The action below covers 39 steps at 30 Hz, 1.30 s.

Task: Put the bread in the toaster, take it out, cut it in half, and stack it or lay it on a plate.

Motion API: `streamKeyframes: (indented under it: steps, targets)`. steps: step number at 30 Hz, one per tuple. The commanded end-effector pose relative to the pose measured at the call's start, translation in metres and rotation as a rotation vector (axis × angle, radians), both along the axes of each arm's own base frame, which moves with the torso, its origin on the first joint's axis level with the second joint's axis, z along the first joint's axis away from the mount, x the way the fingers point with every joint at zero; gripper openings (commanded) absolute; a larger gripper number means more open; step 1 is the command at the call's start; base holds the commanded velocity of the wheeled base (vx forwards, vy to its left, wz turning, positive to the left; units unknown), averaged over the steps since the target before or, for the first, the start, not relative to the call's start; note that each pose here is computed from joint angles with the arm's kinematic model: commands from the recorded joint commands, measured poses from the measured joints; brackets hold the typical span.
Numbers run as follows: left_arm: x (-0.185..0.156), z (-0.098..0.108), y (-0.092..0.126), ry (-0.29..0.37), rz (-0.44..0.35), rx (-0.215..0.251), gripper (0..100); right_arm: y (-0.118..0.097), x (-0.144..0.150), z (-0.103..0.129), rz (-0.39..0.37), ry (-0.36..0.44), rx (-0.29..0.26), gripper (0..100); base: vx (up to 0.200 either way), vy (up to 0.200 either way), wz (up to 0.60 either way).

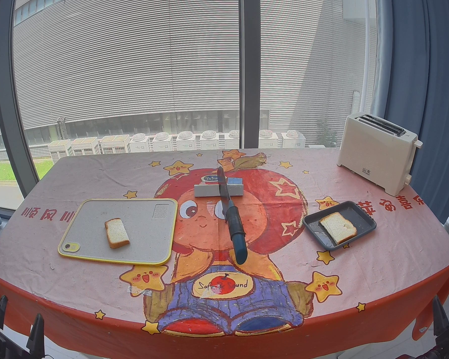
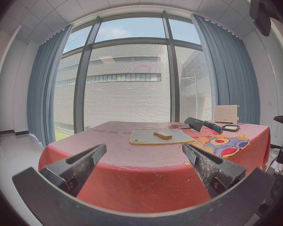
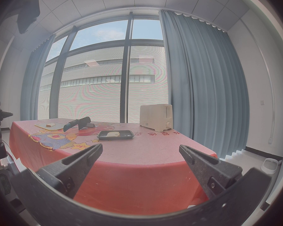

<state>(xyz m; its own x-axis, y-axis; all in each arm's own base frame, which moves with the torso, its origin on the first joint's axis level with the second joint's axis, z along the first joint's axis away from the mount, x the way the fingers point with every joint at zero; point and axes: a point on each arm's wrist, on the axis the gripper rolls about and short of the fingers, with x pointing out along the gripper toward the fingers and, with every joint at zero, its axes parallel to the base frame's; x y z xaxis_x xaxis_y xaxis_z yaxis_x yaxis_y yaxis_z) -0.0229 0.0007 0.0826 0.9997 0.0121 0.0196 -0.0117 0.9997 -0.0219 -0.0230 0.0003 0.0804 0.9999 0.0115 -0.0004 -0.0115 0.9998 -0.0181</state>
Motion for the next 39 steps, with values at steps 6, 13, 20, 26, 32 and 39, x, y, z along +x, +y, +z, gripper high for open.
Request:
streamKeyframes:
  steps: [6,13,20,26,32,39]
  targets:
    - [-0.003,0.017,0.0,-0.221,0.011,-0.002,100,0.0,0.0,-0.005,-0.001,0.003,0.0,100,0.0,0.0,0.0]
    - [-0.003,0.016,0.0,-0.212,0.013,-0.002,100,0.0,0.0,-0.005,0.001,0.003,0.0,100,0.0,0.0,0.0]
    - [-0.003,0.016,0.0,-0.206,0.003,0.021,100,0.0,0.0,-0.005,0.001,0.003,0.0,100,0.0,0.0,0.0]
    - [-0.001,0.023,-0.001,-0.217,-0.02,0.071,100,0.0,0.0,-0.005,-0.001,0.003,0.0,100,0.0,0.0,0.0]
    - [0.015,0.047,-0.001,-0.232,-0.027,0.073,100,0.0,0.0,-0.005,0.001,0.003,0.0,100,0.0,0.0,0.0]
    - [0.037,0.074,-0.002,-0.22,-0.068,0.08,100,0.0,0.0,-0.005,0.001,0.003,0.0,100,0.0,0.0,0.0]
